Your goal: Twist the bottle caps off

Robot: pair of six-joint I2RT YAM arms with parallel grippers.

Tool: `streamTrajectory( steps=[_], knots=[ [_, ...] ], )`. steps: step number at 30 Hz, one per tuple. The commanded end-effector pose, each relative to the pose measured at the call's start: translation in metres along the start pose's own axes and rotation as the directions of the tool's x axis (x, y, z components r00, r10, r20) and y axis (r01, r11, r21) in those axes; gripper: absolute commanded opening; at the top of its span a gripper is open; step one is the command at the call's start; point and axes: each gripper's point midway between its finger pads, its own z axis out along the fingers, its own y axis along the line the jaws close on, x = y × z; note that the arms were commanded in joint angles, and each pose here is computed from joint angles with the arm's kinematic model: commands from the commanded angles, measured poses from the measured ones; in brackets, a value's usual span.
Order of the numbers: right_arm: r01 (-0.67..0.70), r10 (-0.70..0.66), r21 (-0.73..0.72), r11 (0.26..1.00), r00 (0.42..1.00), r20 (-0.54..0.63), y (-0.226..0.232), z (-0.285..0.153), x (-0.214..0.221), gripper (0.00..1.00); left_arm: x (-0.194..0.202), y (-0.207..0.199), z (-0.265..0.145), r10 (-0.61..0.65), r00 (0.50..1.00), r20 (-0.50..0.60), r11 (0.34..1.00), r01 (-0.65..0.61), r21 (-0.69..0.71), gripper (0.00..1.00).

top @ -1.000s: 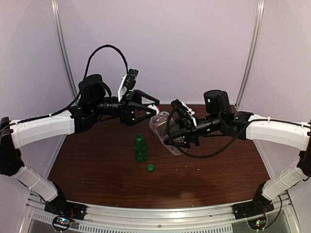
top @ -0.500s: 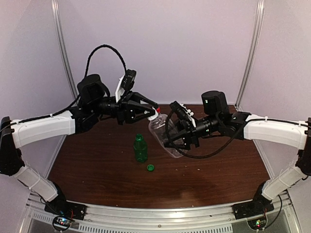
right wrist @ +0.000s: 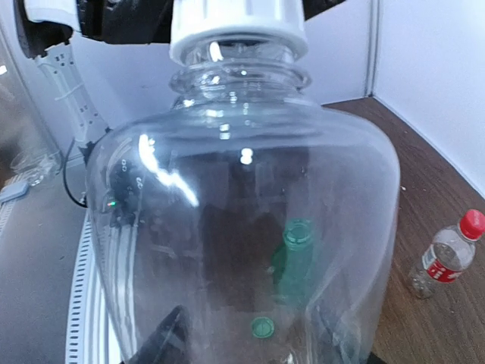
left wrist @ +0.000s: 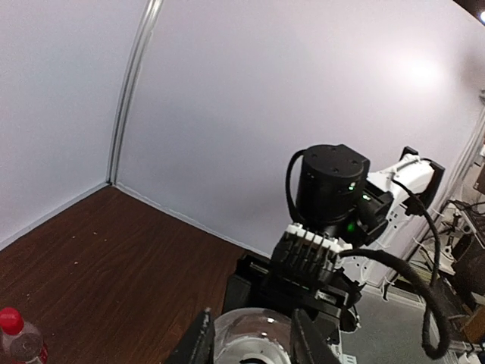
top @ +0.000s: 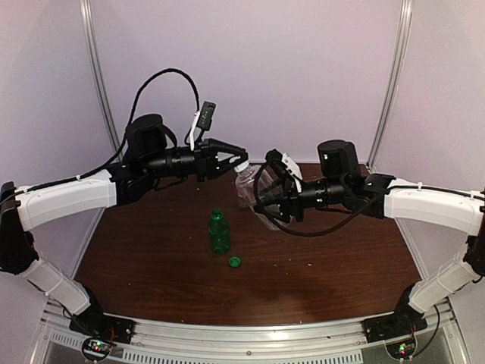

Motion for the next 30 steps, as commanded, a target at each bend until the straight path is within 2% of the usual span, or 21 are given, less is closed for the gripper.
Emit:
streamTrajectory(
  steps=[1,7,11,13,20,27,30],
  knots=[
    [-0.013,-0.003,0.276,0.961,0.998,0.060,-0.045,-0.014,-0.020,0.53,-0.001,0.038,0.007,-0.128,0.992,0.014,0.956,0.127,-0.265,0.02],
    [-0.011,-0.026,0.370,0.929,0.995,0.097,-0.056,-0.020,-0.024,0.53,0.006,0.061,0.010,-0.264,0.960,0.098,0.897,0.281,-0.340,0.07],
    [0.002,-0.043,0.392,0.920,0.995,0.095,-0.056,-0.021,-0.022,0.52,0.007,0.061,0.013,-0.274,0.956,0.107,0.900,0.294,-0.322,0.13],
    [0.008,-0.045,0.384,0.923,0.995,0.087,-0.055,-0.020,-0.020,0.53,0.004,0.055,0.015,-0.255,0.961,0.104,0.917,0.274,-0.288,0.18],
    [0.033,-0.051,0.243,0.969,0.997,0.066,-0.031,-0.012,-0.015,0.55,-0.014,0.027,0.011,-0.133,0.986,0.102,0.984,0.144,-0.104,0.48],
    [0.046,-0.048,0.034,0.998,0.996,0.070,0.002,-0.013,-0.014,0.57,-0.025,0.000,-0.009,-0.029,0.993,0.117,0.996,0.020,0.081,0.78],
    [0.050,-0.046,-0.056,0.997,0.996,0.078,0.015,-0.014,-0.015,0.57,-0.025,-0.015,-0.014,0.016,0.994,0.110,0.986,-0.034,0.166,0.84]
  ],
)
